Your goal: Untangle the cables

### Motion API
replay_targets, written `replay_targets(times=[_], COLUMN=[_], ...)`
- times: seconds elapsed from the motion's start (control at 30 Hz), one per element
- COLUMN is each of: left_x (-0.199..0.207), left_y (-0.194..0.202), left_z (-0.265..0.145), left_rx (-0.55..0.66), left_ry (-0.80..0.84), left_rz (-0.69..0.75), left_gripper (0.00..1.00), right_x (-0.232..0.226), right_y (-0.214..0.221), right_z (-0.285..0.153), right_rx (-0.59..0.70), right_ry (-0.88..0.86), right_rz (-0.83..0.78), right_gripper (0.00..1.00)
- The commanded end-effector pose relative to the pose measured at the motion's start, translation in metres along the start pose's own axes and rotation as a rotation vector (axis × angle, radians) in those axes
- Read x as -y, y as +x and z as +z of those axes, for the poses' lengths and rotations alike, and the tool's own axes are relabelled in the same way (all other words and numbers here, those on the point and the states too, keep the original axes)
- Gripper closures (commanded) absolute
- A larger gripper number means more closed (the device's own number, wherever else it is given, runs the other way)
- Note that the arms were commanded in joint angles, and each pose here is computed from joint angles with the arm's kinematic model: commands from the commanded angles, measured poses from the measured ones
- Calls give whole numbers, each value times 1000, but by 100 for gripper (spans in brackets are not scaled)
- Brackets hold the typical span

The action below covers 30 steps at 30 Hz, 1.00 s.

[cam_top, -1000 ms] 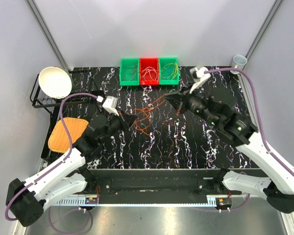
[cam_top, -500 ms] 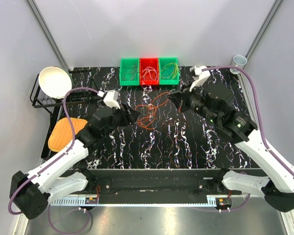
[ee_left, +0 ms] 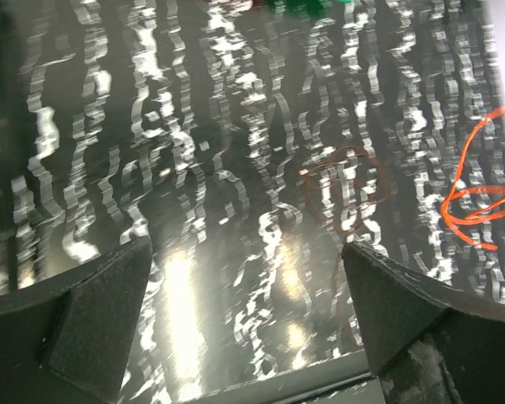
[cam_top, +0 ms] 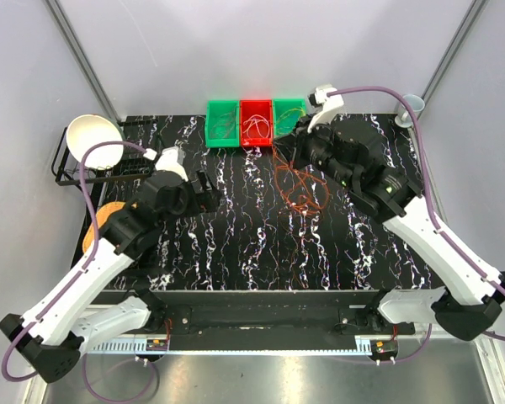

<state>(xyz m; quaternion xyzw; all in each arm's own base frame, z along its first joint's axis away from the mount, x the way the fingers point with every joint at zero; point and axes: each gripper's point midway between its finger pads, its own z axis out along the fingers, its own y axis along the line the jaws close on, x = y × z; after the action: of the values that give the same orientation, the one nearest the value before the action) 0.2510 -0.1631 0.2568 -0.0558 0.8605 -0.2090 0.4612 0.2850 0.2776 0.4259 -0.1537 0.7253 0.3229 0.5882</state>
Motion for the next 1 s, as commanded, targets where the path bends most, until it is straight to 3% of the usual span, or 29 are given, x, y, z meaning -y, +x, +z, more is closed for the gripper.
replay_targets(times=[0.0, 0.13, 0.3, 0.4, 0.53, 0.7, 0.97], left_x=[-37, -60, -37, -41, -56, -99, -93], left_y=[-6, -1, 4, 3, -4, -2, 9], left_z=[-31, -44, -67, -76, -82, -88, -76], left_rx=[2, 60, 107, 188, 223, 142, 139], left_ry=[-168, -235, 26, 64, -10, -294, -217], left_rz=[32, -24, 88, 72, 77, 108, 151], left_gripper=[1, 1, 1, 1, 1, 1, 1], right_x=[13, 18, 18, 20, 34, 56, 94], right_y=[-32, -38, -49, -53, -56, -62, -63], right_z=[13, 31, 59, 76, 99, 121, 160], right_rx=[79, 72, 71, 69, 60, 51, 49], right_ry=[66, 70, 60, 55, 68, 100, 166], right_rz=[-46, -36, -37, -38, -42, -36, -53], right_gripper=[100, 100, 100, 100, 100, 100, 100])
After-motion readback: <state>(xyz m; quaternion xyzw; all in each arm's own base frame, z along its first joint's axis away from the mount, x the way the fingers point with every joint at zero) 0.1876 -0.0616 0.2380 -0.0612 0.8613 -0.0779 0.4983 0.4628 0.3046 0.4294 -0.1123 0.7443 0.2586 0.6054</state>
